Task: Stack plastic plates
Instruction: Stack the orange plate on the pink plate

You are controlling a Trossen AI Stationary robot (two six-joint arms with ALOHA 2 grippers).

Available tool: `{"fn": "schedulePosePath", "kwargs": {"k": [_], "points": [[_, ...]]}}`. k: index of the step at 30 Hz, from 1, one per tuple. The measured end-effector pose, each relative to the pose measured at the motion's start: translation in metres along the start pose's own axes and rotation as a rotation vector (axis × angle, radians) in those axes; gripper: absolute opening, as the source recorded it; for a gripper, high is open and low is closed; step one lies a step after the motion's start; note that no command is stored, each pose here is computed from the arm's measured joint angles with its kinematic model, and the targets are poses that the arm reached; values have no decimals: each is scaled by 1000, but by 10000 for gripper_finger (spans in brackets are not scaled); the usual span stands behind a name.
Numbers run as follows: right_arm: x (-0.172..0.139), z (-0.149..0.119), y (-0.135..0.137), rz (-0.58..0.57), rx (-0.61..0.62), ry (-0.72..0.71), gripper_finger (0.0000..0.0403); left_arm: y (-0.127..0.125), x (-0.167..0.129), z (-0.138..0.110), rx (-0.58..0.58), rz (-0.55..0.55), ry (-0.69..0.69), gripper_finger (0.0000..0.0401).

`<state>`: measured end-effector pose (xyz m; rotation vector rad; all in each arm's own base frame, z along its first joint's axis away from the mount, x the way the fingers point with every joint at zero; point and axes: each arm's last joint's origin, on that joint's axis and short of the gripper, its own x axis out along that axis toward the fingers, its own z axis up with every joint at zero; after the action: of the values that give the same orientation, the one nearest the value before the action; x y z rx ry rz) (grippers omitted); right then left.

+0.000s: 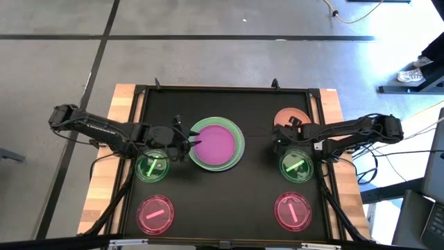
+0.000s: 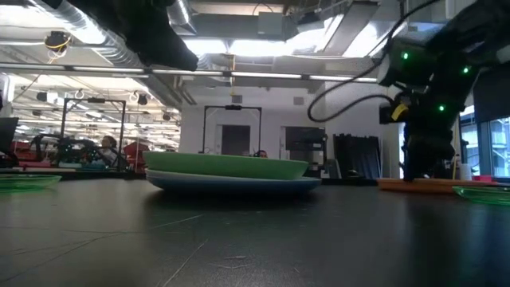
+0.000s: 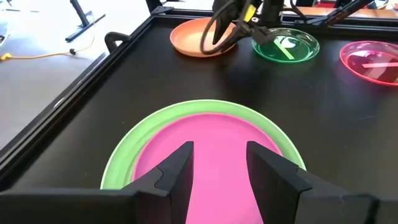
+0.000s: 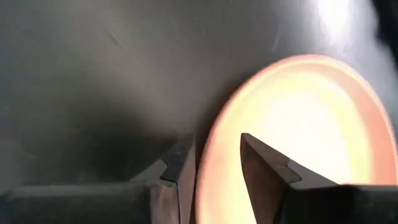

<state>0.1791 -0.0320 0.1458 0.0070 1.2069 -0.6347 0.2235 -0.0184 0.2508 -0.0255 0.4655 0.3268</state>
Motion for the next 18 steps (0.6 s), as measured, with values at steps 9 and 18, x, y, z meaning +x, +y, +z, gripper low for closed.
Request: {"fn": "schedulePosePath", "kwargs": {"k": [9, 18], "points": [[19, -8, -12, 21, 47, -3, 93, 0, 0, 0, 0, 0, 0, 141], [20, -3, -11, 57, -35, -57, 17, 0, 0, 0, 0, 0, 1, 141]]}}
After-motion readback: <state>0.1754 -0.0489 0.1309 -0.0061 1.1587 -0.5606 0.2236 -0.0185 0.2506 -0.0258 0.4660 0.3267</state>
